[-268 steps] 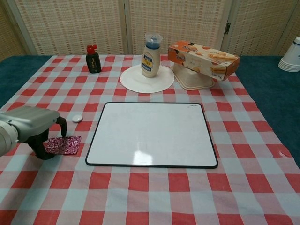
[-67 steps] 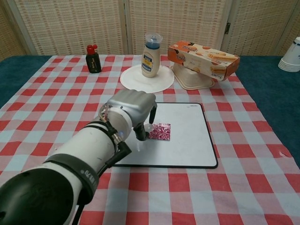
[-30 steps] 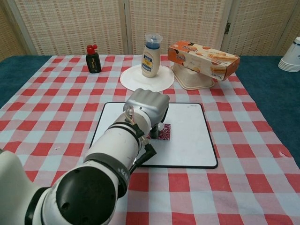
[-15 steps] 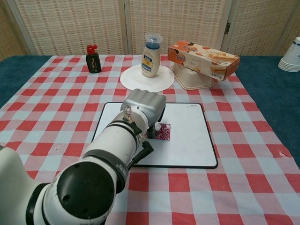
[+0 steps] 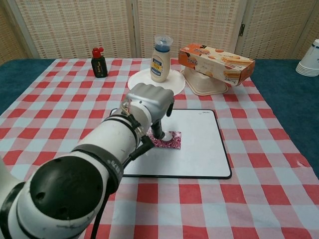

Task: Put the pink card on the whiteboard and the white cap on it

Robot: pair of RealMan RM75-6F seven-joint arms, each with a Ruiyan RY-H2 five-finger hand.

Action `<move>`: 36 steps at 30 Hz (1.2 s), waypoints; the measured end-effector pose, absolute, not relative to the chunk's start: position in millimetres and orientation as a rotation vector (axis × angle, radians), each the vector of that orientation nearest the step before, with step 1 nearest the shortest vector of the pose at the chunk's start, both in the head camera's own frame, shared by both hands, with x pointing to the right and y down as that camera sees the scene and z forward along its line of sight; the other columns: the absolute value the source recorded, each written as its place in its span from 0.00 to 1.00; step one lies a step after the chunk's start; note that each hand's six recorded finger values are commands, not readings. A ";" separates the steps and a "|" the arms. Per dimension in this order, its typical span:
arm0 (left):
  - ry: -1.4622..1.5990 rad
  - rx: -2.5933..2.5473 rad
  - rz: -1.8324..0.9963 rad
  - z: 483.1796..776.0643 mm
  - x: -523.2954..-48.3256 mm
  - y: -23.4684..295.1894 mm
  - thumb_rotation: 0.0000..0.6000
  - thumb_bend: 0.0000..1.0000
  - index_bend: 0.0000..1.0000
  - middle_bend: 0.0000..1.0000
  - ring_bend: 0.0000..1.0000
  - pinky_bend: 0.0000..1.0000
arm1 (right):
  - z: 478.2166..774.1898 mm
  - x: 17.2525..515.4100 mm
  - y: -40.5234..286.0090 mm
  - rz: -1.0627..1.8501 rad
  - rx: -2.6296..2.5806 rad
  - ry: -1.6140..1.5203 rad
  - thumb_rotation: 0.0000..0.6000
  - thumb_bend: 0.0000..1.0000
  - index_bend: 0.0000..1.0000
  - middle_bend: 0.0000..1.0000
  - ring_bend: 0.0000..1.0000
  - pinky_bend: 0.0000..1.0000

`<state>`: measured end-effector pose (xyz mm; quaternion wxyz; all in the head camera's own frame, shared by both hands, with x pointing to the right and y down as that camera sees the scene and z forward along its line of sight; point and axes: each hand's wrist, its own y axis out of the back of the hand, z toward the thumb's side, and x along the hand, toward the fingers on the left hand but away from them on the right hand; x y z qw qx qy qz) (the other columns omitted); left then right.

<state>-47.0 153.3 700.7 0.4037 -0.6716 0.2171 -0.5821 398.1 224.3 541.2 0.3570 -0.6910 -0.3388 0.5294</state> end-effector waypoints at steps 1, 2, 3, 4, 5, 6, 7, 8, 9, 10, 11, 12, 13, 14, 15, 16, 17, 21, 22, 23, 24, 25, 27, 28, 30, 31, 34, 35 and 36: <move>0.565 -1.693 -1.460 695.2 -49.1 150.1 1.00 0.26 0.40 1.00 1.00 1.00 | 541.3 398.0 224.5 1.367 -1.785 -0.873 1.00 0.19 0.08 0.03 0.00 0.09; 0.584 -1.689 -1.450 689.4 -52.0 146.6 1.00 0.26 0.41 1.00 1.00 1.00 | 541.4 398.0 224.5 1.367 -1.787 -0.873 1.00 0.19 0.08 0.03 0.00 0.09; 0.615 -1.683 -1.436 680.9 -57.6 141.2 1.00 0.26 0.41 0.99 0.98 1.00 | 541.5 397.9 224.6 1.367 -1.789 -0.872 1.00 0.19 0.08 0.03 0.00 0.09; 0.644 -1.677 -1.424 674.3 -63.6 136.6 1.00 0.26 0.41 0.97 0.96 0.99 | 541.7 397.9 224.6 1.368 -1.789 -0.871 1.00 0.19 0.08 0.03 0.00 0.09; 0.676 -1.670 -1.414 668.2 -71.3 131.6 1.00 0.25 0.40 0.92 0.92 0.98 | 541.8 397.9 224.7 1.368 -1.790 -0.870 1.00 0.19 0.08 0.03 0.00 0.09; 0.720 -1.660 -1.404 661.9 -83.6 125.1 1.00 0.25 0.37 0.84 0.85 0.95 | 542.1 397.7 224.8 1.369 -1.792 -0.869 1.00 0.19 0.08 0.03 0.00 0.09; 0.753 -1.656 -1.398 658.4 -93.7 120.8 1.00 0.23 0.32 0.75 0.77 0.90 | 542.3 397.5 224.8 1.369 -1.793 -0.868 1.00 0.19 0.08 0.03 0.00 0.09; 0.785 -1.658 -1.393 655.9 -103.3 118.2 1.00 0.22 0.23 0.60 0.63 0.79 | 542.7 397.3 224.9 1.370 -1.794 -0.866 1.00 0.19 0.08 0.03 0.00 0.09; 0.826 -1.679 -1.385 653.8 -114.3 117.4 1.00 0.20 0.13 0.43 0.47 0.64 | 543.5 396.9 225.0 1.372 -1.795 -0.863 1.00 0.19 0.08 0.03 0.00 0.09; 0.857 -1.704 -1.377 653.0 -122.2 118.2 1.00 0.18 0.08 0.32 0.36 0.54 | 544.2 396.4 225.1 1.373 -1.796 -0.859 1.00 0.19 0.08 0.03 0.00 0.09; 0.886 -1.733 -1.370 652.5 -130.7 119.5 1.00 0.16 0.02 0.15 0.18 0.36 | 545.1 395.9 225.3 1.375 -1.798 -0.855 1.00 0.19 0.08 0.03 0.00 0.09; 0.922 -1.768 -1.361 651.7 -144.6 120.7 1.00 0.15 0.00 0.06 0.08 0.24 | 546.3 395.0 225.6 1.377 -1.801 -0.848 1.00 0.19 0.08 0.03 0.00 0.09; 0.947 -1.788 -1.356 650.8 -157.9 120.9 1.00 0.14 0.00 0.02 0.03 0.16 | 547.2 394.1 225.7 1.378 -1.803 -0.843 1.00 0.19 0.08 0.03 0.00 0.09; 0.970 -1.799 -1.353 649.4 -173.4 121.0 1.00 0.14 0.00 0.00 0.00 0.09 | 548.2 393.3 225.7 1.379 -1.805 -0.839 1.00 0.19 0.08 0.03 0.00 0.09; 0.993 -1.805 -1.348 647.0 -196.1 121.9 1.00 0.14 0.00 0.00 0.00 0.04 | 549.4 392.4 225.8 1.381 -1.807 -0.834 1.00 0.19 0.08 0.03 0.00 0.09; 1.005 -1.804 -1.343 644.4 -213.4 123.4 1.00 0.14 0.00 0.00 0.00 0.02 | 550.2 391.9 225.9 1.383 -1.808 -0.831 1.00 0.19 0.08 0.03 0.00 0.09; 1.012 -1.800 -1.338 641.5 -230.3 125.8 1.00 0.14 0.00 0.00 0.00 0.00 | 550.9 391.4 225.9 1.385 -1.810 -0.828 1.00 0.19 0.08 0.03 0.00 0.09; 0.985 -1.793 -1.363 636.0 -295.3 164.6 1.00 0.17 0.00 0.00 0.00 0.00 | 550.7 388.0 225.5 1.375 -1.812 -0.826 1.00 0.19 0.08 0.03 0.00 0.09; 0.976 -1.798 -1.385 636.6 -307.4 176.5 1.00 0.19 0.00 0.00 0.00 0.00 | 551.0 387.5 225.5 1.374 -1.812 -0.825 1.00 0.19 0.08 0.03 0.00 0.09; 0.972 -1.803 -1.413 637.2 -319.4 187.8 1.00 0.20 0.00 0.00 0.00 0.00 | 551.6 387.3 225.7 1.375 -1.812 -0.823 1.00 0.19 0.08 0.03 0.00 0.09; 0.970 -1.803 -1.454 637.9 -334.3 200.8 1.00 0.21 0.00 0.00 0.00 0.00 | 552.9 387.4 225.9 1.379 -1.811 -0.819 1.00 0.19 0.08 0.03 0.00 0.09; 0.972 -1.797 -1.479 638.0 -343.4 207.6 1.00 0.21 0.00 0.00 0.00 0.00 | 554.0 387.5 226.0 1.384 -1.811 -0.816 1.00 0.19 0.08 0.03 0.00 0.09; 0.980 -1.772 -1.505 636.9 -356.3 215.5 1.00 0.20 0.00 0.00 0.00 0.00 | 556.2 387.2 225.6 1.390 -1.802 -0.810 1.00 0.19 0.08 0.03 0.00 0.09; 0.984 -1.761 -1.505 635.8 -360.0 217.8 1.00 0.20 0.00 0.00 0.00 0.00 | 556.7 387.0 225.5 1.390 -1.799 -0.810 1.00 0.19 0.08 0.03 0.00 0.09; 0.989 -1.742 -1.495 633.0 -367.0 223.8 1.00 0.19 0.00 0.00 0.00 0.00 | 557.5 386.6 224.5 1.388 -1.788 -0.816 1.00 0.19 0.08 0.03 0.00 0.09; 0.986 -1.734 -1.488 631.8 -369.4 226.1 1.00 0.18 0.00 0.00 0.00 0.00 | 557.6 387.0 223.8 1.388 -1.782 -0.820 1.00 0.18 0.08 0.03 0.00 0.09; 0.966 -1.712 -1.461 628.8 -376.3 233.2 1.00 0.18 0.00 0.00 0.00 0.00 | 557.6 389.4 221.8 1.394 -1.767 -0.833 1.00 0.18 0.08 0.03 0.00 0.09; 0.961 -1.709 -1.456 628.3 -378.8 235.4 1.00 0.18 0.00 0.00 0.00 0.00 | 557.6 390.2 221.1 1.397 -1.763 -0.838 1.00 0.18 0.08 0.03 0.00 0.09; 0.956 -1.710 -1.454 627.8 -381.9 238.0 1.00 0.18 0.00 0.00 0.00 0.00 | 557.6 391.3 220.4 1.400 -1.757 -0.843 1.00 0.18 0.08 0.03 0.00 0.09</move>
